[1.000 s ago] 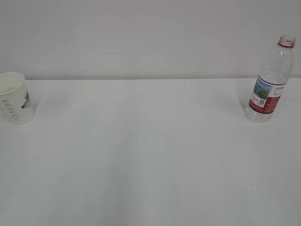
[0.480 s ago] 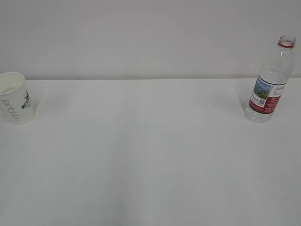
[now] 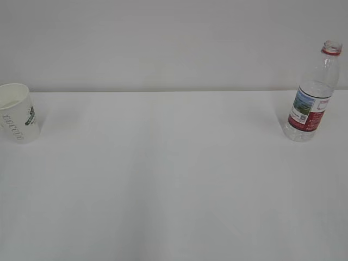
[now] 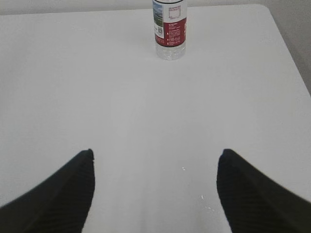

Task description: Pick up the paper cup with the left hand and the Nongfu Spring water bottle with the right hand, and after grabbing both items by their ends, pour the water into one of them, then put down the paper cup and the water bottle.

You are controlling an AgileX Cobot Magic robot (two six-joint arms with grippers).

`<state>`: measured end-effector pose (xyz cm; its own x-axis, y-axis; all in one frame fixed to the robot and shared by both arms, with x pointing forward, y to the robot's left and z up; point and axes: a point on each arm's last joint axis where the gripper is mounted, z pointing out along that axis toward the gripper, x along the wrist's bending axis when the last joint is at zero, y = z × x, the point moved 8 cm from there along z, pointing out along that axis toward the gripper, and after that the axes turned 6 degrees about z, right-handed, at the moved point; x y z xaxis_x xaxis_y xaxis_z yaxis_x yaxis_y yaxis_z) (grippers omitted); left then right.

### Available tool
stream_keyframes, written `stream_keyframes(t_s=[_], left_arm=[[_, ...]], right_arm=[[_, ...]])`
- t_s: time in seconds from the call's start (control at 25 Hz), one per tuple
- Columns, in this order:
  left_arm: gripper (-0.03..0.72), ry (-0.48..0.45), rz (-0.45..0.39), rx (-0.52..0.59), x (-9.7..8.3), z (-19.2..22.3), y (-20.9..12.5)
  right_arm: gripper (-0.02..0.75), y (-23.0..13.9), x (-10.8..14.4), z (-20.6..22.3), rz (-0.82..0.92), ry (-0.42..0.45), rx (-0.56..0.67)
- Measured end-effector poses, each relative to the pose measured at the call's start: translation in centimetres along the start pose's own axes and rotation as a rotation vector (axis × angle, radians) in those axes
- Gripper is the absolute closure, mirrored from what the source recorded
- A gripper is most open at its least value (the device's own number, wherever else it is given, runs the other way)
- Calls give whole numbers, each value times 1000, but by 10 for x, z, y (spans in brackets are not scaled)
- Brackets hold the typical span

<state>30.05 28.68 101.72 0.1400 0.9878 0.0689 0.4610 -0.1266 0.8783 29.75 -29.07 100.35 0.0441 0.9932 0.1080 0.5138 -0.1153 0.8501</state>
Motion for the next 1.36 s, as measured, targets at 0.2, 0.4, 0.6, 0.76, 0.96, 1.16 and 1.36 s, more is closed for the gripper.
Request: stream_keyframes(t_s=[0.2,0.4,0.6,0.76,0.96,1.16,1.36], left_arm=[[234,0,0,0,0,0,0],[235,0,0,0,0,0,0],[235,0,0,0,0,0,0],[235,0,0,0,0,0,0],[235,0,0,0,0,0,0],[235,0,0,0,0,0,0],[235,0,0,0,0,0,0]], right_arm=[[149,0,1,0,-6,9,1],[149,-1,3,0,-23,38,5],[150,-1,3,0,-23,39,5],[150,-1,3,0,-23,39,5],[150,-1,3,0,-24,40,5],[150,-1,3,0,-24,40,5],[150,-1,3,0,-24,40,5]])
